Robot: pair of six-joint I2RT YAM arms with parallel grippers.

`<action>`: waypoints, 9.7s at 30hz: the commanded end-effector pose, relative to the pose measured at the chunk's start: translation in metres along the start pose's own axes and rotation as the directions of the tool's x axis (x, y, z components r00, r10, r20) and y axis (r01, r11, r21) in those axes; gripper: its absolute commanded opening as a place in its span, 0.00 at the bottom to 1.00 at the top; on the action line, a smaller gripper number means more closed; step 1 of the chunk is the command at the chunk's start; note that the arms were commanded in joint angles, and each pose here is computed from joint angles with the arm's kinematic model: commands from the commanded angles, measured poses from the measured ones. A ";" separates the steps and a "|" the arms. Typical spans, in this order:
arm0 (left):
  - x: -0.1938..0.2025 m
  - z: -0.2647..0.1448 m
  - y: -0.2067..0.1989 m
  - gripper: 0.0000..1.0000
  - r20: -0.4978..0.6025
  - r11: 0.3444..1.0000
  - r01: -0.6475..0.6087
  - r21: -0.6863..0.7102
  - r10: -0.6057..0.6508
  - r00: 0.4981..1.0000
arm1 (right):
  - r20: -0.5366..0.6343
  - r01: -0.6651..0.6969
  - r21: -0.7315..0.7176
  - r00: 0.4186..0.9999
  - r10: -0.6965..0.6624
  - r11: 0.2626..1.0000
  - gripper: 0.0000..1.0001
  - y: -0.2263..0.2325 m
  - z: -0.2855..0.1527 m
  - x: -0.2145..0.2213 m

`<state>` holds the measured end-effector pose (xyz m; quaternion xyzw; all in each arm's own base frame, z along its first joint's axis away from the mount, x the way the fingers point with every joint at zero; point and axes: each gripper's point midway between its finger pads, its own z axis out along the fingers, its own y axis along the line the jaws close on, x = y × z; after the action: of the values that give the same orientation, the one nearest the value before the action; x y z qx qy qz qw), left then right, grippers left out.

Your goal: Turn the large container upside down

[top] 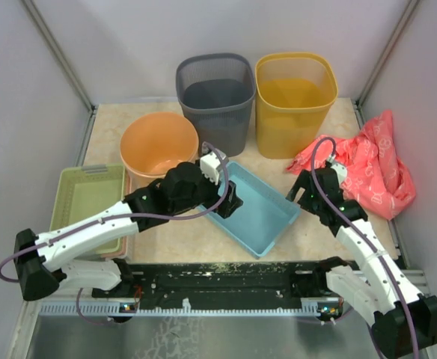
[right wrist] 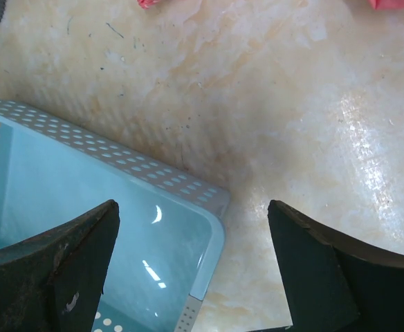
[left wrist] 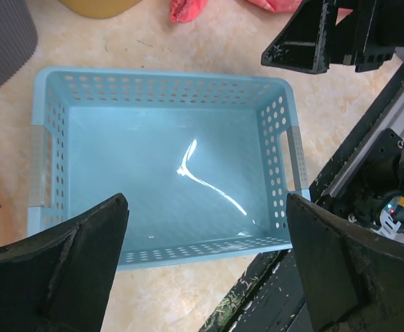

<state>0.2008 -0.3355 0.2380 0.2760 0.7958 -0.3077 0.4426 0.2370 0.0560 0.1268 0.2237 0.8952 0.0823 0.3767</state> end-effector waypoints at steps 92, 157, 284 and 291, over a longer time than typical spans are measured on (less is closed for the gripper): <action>-0.055 -0.117 0.097 0.99 0.158 0.955 0.288 -0.067 -0.275 0.948 | -0.481 -0.523 -0.755 0.852 0.208 0.395 0.00 0.201 -0.102 0.051; 0.005 0.162 -0.068 1.00 -0.218 0.869 0.394 0.298 -0.340 0.915 | 0.386 0.055 -0.005 0.921 -0.049 0.998 0.90 -0.008 -0.164 -0.113; -0.114 0.056 0.042 0.99 0.100 0.980 0.184 -0.069 -0.177 0.979 | 0.332 0.171 -0.196 0.938 -0.099 0.966 0.98 0.088 -0.089 -0.181; -0.134 0.094 0.061 0.99 0.137 0.980 0.199 -0.028 -0.194 0.972 | 0.378 0.278 -0.281 0.912 -0.161 0.918 0.98 0.125 -0.107 -0.212</action>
<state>0.3318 -0.3809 0.2944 0.1608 0.8109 -0.3328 0.4537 0.3249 0.0673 0.3544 0.1024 0.8158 0.1441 0.5506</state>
